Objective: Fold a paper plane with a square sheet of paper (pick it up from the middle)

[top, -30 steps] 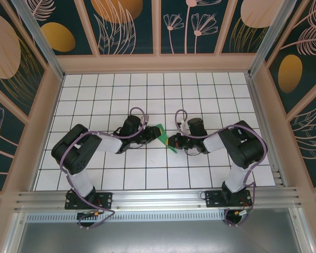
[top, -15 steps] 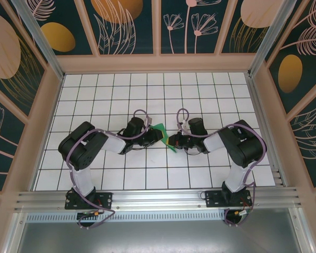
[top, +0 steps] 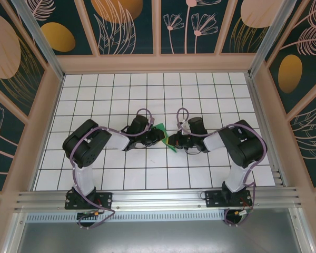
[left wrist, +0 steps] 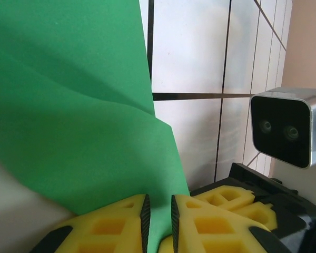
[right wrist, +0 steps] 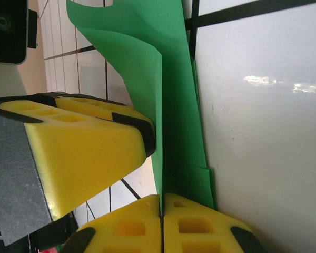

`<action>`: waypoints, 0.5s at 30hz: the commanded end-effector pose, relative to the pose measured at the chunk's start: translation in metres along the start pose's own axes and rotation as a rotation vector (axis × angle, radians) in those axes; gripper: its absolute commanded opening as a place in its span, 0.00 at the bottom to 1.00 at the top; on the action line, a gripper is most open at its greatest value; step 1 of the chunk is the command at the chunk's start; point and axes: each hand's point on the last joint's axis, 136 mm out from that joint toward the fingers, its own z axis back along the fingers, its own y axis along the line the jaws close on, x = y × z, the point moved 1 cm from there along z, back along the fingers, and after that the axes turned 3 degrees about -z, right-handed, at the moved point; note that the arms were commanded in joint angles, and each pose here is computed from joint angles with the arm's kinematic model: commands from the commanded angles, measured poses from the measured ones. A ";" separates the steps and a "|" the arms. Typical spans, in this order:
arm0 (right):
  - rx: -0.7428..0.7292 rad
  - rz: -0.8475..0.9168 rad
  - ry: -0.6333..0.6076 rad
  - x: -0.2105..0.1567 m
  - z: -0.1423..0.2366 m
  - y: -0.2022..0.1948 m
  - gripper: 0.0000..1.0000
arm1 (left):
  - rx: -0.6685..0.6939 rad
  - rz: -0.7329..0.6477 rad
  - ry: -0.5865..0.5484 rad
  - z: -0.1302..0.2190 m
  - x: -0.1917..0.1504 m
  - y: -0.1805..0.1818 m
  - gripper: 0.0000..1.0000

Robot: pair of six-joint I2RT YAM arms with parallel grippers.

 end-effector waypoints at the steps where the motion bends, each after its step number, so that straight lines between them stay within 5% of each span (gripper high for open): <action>1: -0.052 -0.011 0.026 -0.007 0.008 -0.005 0.17 | 0.116 0.035 0.032 -0.007 -0.010 0.029 0.22; 9: -0.068 0.039 0.072 -0.013 0.018 0.006 0.26 | 0.133 0.035 0.042 -0.007 -0.011 0.032 0.22; 15: -0.086 0.015 0.085 -0.019 0.016 -0.004 0.12 | 0.126 0.021 0.038 -0.004 -0.010 0.027 0.23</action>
